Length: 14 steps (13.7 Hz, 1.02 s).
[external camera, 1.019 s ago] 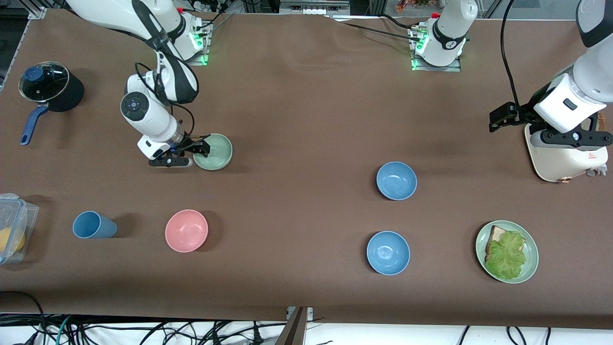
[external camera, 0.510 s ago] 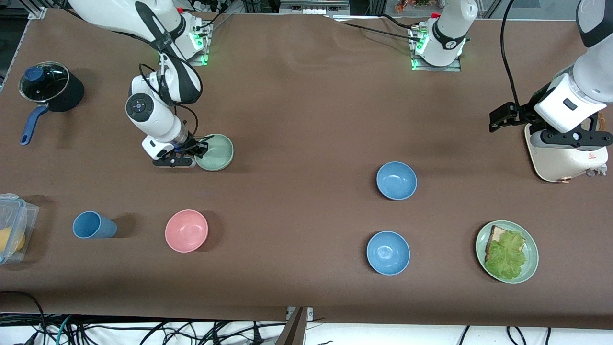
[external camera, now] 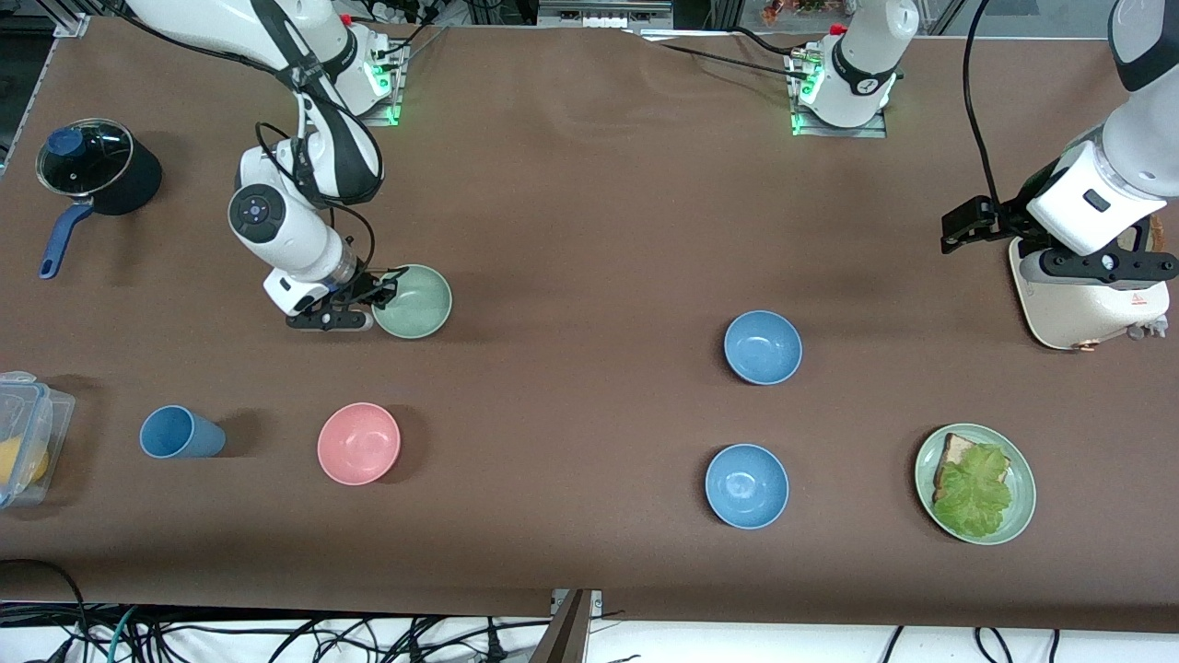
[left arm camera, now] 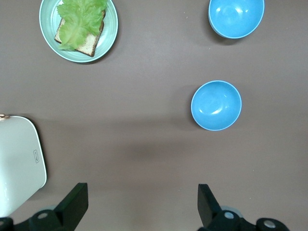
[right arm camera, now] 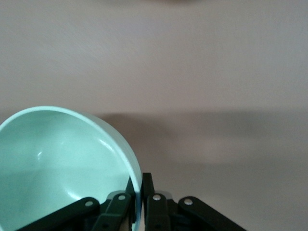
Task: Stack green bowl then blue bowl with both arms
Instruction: 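Close the right gripper on the green bowl's rim, then carry the green bowl toward the blue bowl and set it down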
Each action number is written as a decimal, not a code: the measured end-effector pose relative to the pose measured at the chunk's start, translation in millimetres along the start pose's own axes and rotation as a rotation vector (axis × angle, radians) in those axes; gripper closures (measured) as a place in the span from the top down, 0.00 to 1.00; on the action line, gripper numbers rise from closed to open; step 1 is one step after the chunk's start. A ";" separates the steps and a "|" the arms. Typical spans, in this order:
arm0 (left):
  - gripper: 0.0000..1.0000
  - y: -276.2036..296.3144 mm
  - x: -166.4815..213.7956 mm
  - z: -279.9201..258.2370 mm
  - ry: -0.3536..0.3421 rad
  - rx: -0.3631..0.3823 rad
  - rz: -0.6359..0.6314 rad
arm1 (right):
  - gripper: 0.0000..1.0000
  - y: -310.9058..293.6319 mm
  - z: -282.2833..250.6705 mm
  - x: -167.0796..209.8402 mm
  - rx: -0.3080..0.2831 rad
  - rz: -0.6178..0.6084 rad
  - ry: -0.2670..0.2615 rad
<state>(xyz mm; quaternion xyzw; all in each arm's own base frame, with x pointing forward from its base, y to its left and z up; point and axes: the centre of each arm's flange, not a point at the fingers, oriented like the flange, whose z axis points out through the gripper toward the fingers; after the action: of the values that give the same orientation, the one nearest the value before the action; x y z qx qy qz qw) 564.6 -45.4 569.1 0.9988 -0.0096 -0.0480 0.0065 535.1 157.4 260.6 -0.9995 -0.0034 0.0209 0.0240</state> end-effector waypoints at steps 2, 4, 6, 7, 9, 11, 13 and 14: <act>1.00 -0.1 0.0 0.0 0.000 0.000 0.000 | 0.06 -39.0 -37.5 22.3 0.021 0.019 0.016; 1.00 -0.3 -0.1 -0.1 0.000 0.000 -0.001 | 0.06 -98.2 -46.3 33.1 0.052 0.055 0.031; 1.00 -0.4 -0.1 -0.1 0.000 0.000 -0.001 | 0.06 -166.8 -28.5 33.6 0.077 0.093 0.022; 1.00 -0.5 -0.1 -0.2 0.000 0.000 -0.001 | 0.06 -200.3 -15.9 31.5 0.087 0.111 0.014; 1.00 -0.5 -0.1 -0.2 0.000 0.000 -0.001 | 0.06 -256.6 12.5 20.1 0.091 0.140 -0.005; 1.00 -0.5 -0.1 -0.2 0.000 0.000 -0.001 | 0.06 -300.5 35.6 5.1 0.075 0.165 -0.002; 1.00 -0.5 -0.1 -0.2 0.000 0.000 -0.001 | 0.06 -323.2 47.2 -5.5 0.061 0.183 0.010; 1.00 -0.5 -0.1 -0.2 0.000 0.000 -0.001 | 0.06 -326.1 48.7 -6.2 0.062 0.189 0.013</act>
<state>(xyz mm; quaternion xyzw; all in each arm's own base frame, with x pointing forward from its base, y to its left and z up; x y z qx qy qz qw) 564.5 -45.0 569.3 0.9988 -0.0092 -0.0482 0.0065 524.9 485.4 228.0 -0.9943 0.0915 0.0167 0.0529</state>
